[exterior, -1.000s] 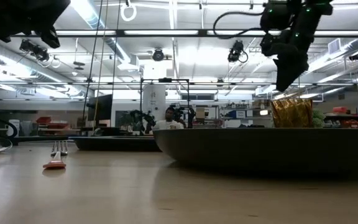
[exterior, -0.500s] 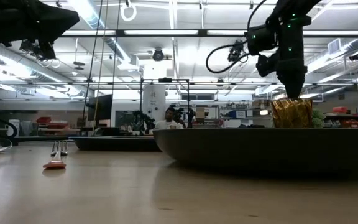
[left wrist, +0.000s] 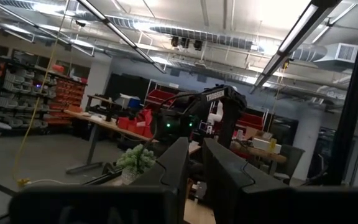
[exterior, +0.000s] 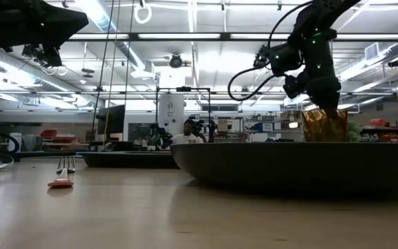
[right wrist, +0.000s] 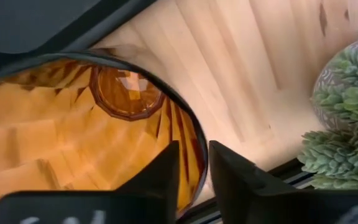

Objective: Pick and place plate/cup/fork/spoon on tray
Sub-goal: Put the orange glass on the black tray, then put the black plate on the black tray

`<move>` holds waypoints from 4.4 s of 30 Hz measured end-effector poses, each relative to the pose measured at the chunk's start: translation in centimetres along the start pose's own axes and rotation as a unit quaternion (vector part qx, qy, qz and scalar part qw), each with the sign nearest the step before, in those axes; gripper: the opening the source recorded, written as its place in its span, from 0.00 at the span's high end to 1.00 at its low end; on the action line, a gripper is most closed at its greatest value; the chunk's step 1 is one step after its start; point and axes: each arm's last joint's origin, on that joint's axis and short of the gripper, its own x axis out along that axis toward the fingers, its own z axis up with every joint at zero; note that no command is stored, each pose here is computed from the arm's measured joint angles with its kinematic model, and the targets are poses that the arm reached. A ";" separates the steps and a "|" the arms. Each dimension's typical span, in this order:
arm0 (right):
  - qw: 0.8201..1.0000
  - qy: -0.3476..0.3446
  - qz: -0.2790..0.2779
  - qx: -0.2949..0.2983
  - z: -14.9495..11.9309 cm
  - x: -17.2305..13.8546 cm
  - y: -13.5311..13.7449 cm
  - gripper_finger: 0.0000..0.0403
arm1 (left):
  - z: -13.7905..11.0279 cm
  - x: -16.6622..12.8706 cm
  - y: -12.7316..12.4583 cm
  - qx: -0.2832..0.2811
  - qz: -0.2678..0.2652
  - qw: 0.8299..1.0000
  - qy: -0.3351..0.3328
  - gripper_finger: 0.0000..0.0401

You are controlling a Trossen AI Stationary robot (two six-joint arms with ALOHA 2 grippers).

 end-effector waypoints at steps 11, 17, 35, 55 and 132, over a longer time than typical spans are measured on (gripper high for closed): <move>1.000 -0.009 0.012 -0.001 -0.3 -0.4 -0.3 0.95 | 0.0 0.0 0.0 0.003 0.002 1.000 0.001 0.86; 1.000 -0.024 0.006 0.008 -0.6 -0.9 -0.7 0.95 | 0.0 0.0 0.0 0.003 0.002 1.000 0.001 0.86; 0.996 -0.090 0.016 0.007 4.7 -7.2 -3.8 0.97 | 0.0 0.0 0.0 0.005 0.003 1.000 0.002 0.86; 0.996 -0.061 0.058 -0.012 15.4 -3.0 -8.2 0.96 | -0.1 0.0 0.0 0.004 0.004 1.000 0.005 0.86; 0.981 -0.177 0.036 -0.069 15.3 -11.8 -0.7 0.55 | -0.2 0.0 0.0 0.003 0.004 1.000 0.010 0.86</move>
